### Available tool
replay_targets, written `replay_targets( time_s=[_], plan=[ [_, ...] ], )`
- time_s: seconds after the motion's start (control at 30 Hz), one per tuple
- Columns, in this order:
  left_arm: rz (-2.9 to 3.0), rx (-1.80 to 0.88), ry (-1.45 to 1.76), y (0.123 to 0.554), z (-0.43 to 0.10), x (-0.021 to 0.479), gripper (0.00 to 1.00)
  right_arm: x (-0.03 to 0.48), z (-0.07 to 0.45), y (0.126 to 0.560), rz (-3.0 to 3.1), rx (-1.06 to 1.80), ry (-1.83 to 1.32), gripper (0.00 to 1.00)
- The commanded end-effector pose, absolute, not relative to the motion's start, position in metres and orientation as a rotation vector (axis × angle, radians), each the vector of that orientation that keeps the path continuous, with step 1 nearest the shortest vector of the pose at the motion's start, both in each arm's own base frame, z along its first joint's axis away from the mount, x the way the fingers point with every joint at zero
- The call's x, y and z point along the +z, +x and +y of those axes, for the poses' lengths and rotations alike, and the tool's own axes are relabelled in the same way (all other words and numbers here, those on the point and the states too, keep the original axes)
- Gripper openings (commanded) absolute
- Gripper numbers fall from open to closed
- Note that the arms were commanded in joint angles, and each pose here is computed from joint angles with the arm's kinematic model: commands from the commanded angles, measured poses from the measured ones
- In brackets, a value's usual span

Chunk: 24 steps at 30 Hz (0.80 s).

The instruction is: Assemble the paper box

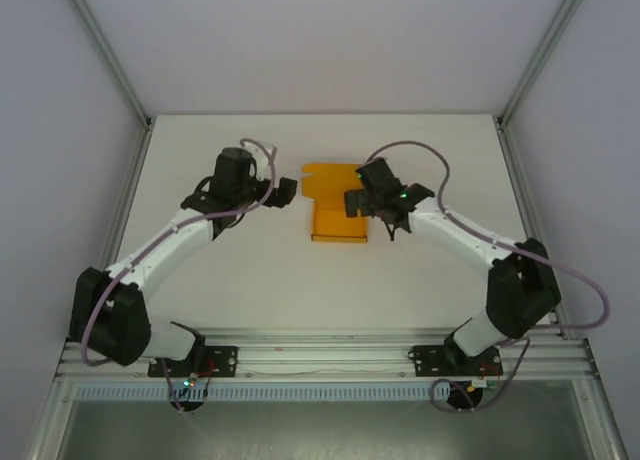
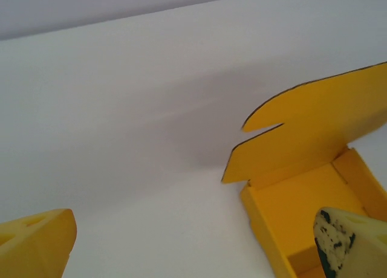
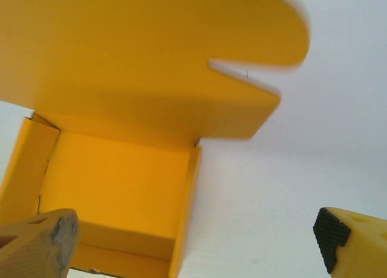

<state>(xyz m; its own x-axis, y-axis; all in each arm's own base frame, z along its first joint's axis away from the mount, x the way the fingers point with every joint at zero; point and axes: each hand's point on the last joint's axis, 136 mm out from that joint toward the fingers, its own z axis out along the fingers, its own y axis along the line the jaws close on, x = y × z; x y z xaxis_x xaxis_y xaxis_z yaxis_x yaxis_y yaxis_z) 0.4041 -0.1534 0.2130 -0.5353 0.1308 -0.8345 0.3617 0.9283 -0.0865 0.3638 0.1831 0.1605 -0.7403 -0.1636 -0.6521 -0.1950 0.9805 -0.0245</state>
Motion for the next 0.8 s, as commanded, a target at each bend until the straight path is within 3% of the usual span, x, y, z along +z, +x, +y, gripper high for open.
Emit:
replay_targets(
  time_s=[0.0,0.23,0.37,0.5,0.67,0.77],
  plan=[
    [2.078,-0.408,0.587,0.415,-0.174,0.23,1.0,0.183,0.18,0.381,2.297,0.06,-0.597,1.0],
    [2.074,-0.625,1.068,0.419,-0.209,0.203,1.0,0.183,0.19,0.393,2.103,0.184,-1.22,1.0],
    [2.133,-0.646,1.174,0.43,-0.213,0.184,0.97,0.176,0.185,0.404,2.181,0.211,-1.29,0.92],
    [2.216,-0.645,1.231,0.444,-0.214,0.164,0.86,0.164,0.18,0.408,2.263,0.219,-1.351,0.86],
    [2.282,-0.619,1.308,0.448,-0.218,0.145,0.59,0.155,0.175,0.412,2.333,0.23,-1.38,0.67],
    [2.291,-0.581,1.344,0.448,-0.222,0.136,0.5,0.15,0.173,0.411,2.352,0.234,-1.399,0.54]
  ],
)
